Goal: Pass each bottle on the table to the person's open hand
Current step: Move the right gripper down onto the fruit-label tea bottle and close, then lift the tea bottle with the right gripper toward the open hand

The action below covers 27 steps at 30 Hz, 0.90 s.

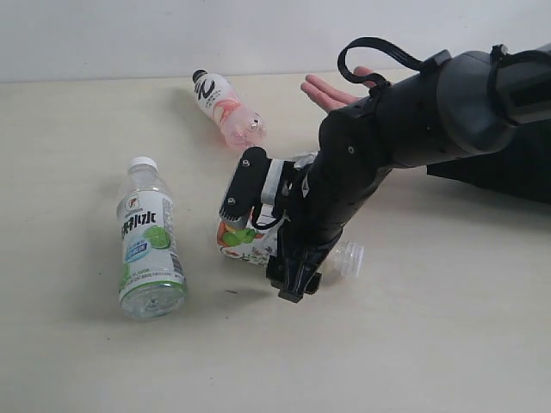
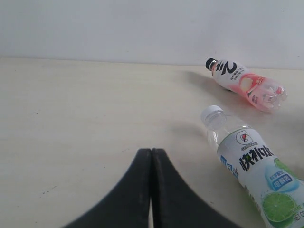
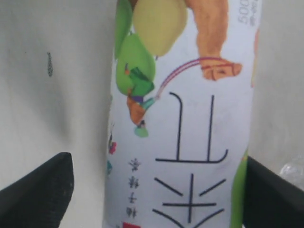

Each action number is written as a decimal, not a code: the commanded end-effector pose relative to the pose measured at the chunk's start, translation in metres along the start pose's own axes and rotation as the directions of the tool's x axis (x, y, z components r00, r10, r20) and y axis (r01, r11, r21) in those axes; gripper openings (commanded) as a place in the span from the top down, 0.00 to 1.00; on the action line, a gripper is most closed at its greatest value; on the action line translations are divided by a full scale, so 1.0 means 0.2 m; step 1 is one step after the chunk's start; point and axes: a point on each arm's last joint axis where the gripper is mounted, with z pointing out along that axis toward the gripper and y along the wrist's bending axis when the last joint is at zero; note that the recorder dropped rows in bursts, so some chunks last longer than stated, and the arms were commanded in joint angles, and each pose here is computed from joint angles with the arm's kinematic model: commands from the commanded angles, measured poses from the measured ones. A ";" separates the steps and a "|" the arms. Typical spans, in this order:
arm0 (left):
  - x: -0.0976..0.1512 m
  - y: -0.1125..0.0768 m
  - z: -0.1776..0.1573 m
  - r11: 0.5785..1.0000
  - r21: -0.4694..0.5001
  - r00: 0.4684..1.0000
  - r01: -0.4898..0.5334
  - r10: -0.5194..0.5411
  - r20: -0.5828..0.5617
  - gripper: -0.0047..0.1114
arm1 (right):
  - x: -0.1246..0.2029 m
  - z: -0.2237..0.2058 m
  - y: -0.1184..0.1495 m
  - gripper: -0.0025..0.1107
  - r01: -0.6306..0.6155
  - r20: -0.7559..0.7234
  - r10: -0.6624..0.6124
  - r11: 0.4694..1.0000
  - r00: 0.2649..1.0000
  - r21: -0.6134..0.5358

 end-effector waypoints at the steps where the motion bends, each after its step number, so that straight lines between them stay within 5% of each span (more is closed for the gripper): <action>1: 0.00 0.00 0.00 1.000 0.009 1.000 0.003 -0.003 0.007 0.96 | -0.02 0.00 0.00 0.29 0.005 0.019 -0.005 1.000 1.000 0.010; 3: 0.00 0.00 0.00 1.000 0.009 1.000 0.003 -0.003 0.007 0.96 | -0.02 0.00 0.00 0.36 0.005 0.019 -0.005 1.000 1.000 0.010; 11: 0.00 0.00 0.00 1.000 0.009 1.000 0.003 -0.003 0.007 0.96 | -0.02 0.00 0.01 0.98 -0.036 0.018 0.036 0.999 0.999 -0.014; 27: 0.00 0.00 0.00 1.000 0.009 1.000 0.003 -0.003 0.007 0.96 | -0.04 -0.74 0.03 0.98 -0.218 0.280 0.191 0.973 0.941 0.068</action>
